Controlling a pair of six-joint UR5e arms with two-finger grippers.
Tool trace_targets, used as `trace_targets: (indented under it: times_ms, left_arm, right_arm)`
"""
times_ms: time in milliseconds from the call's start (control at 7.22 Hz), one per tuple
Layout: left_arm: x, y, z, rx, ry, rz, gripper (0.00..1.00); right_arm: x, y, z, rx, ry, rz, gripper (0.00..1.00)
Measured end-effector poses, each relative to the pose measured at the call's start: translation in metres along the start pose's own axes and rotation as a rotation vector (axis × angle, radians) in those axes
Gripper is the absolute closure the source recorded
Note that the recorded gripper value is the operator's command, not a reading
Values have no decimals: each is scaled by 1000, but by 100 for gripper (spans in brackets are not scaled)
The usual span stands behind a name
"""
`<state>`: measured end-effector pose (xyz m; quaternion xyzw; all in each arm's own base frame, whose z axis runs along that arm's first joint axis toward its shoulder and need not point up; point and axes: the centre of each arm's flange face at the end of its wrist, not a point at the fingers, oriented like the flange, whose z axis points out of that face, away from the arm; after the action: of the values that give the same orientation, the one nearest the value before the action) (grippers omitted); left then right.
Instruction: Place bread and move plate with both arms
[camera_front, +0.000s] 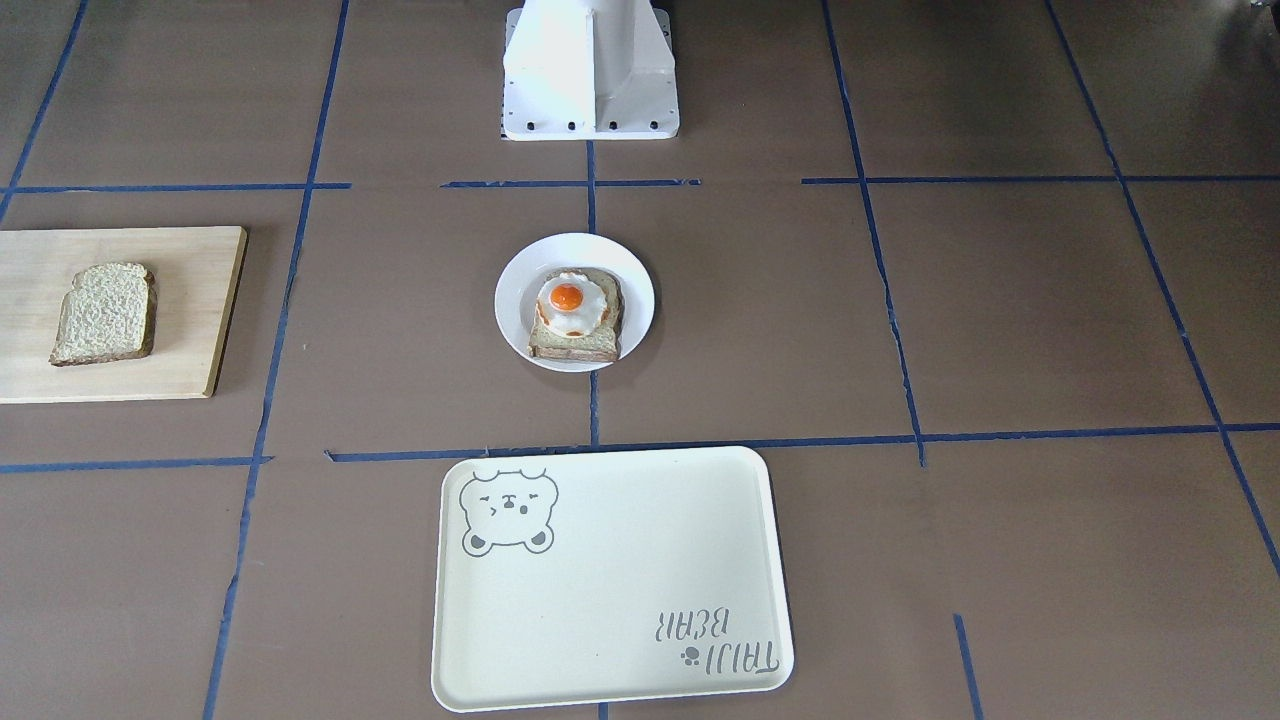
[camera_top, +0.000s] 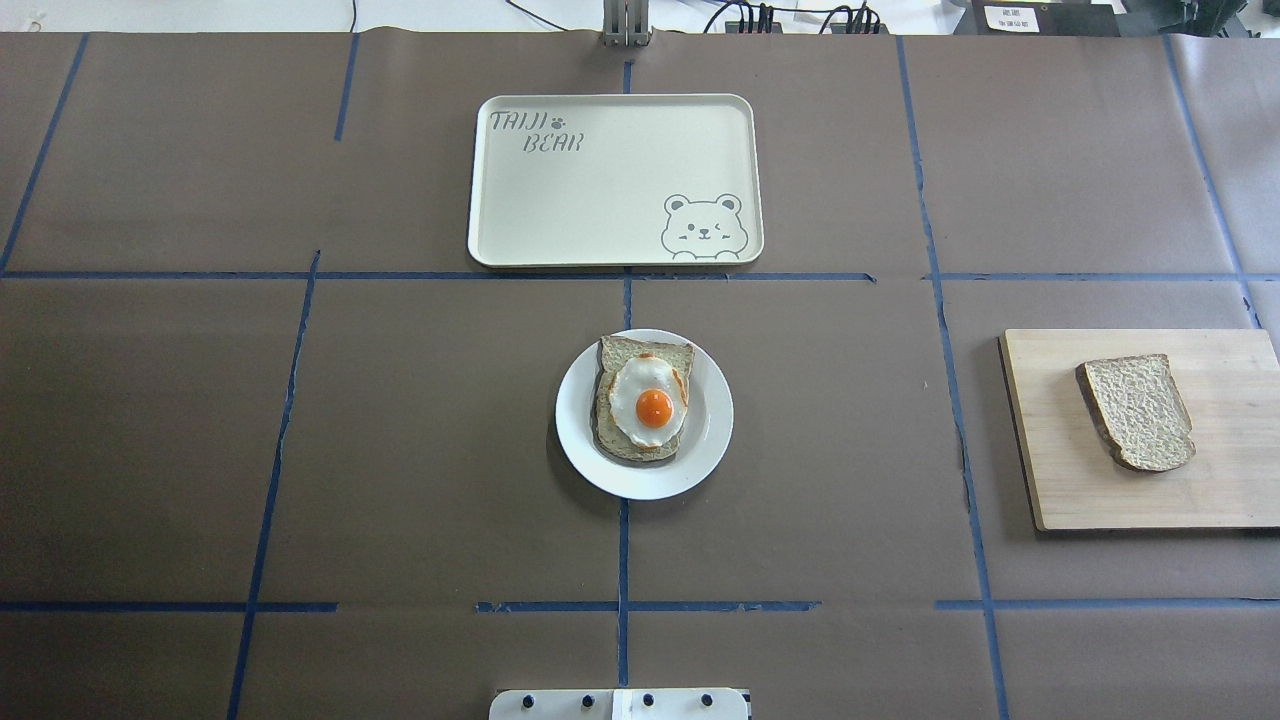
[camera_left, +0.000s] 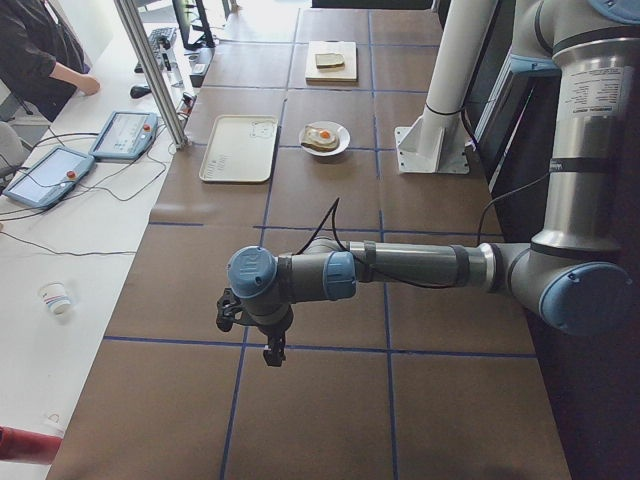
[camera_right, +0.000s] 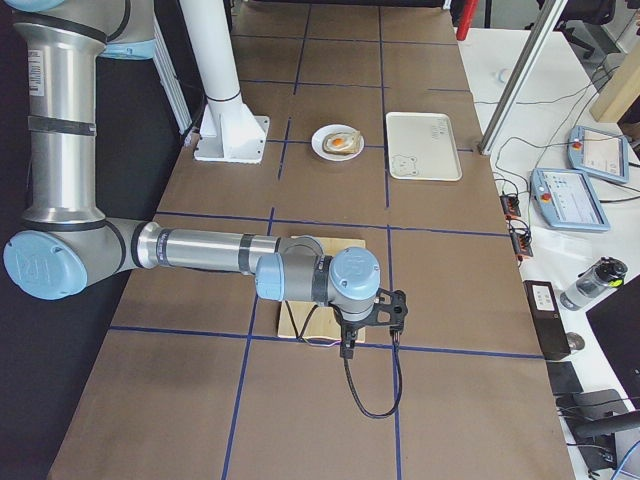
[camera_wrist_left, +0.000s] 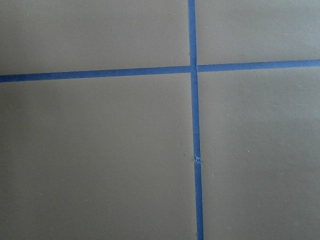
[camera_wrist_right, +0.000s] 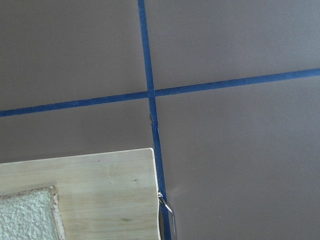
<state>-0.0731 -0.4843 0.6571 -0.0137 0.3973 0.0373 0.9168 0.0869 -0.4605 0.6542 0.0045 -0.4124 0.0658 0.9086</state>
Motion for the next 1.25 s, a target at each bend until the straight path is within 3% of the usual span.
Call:
trace_targets:
  times_ms: [554, 831, 1108, 1247]
  left_arm:
    - [3, -2, -2, 5, 1, 5, 0]
    - [3, -1, -2, 5, 3, -6, 0]
    - [3, -1, -2, 7, 5, -8, 0]
    - [4, -1, -3, 8, 5, -8, 0]
  right_arm:
    - [-38, -10, 21, -7, -33, -26, 0]
    - [-77, 5, 51, 53, -77, 32, 0]
    - [-111, 32, 87, 70, -133, 64, 0]
    - [-121, 41, 103, 76, -128, 55, 1]
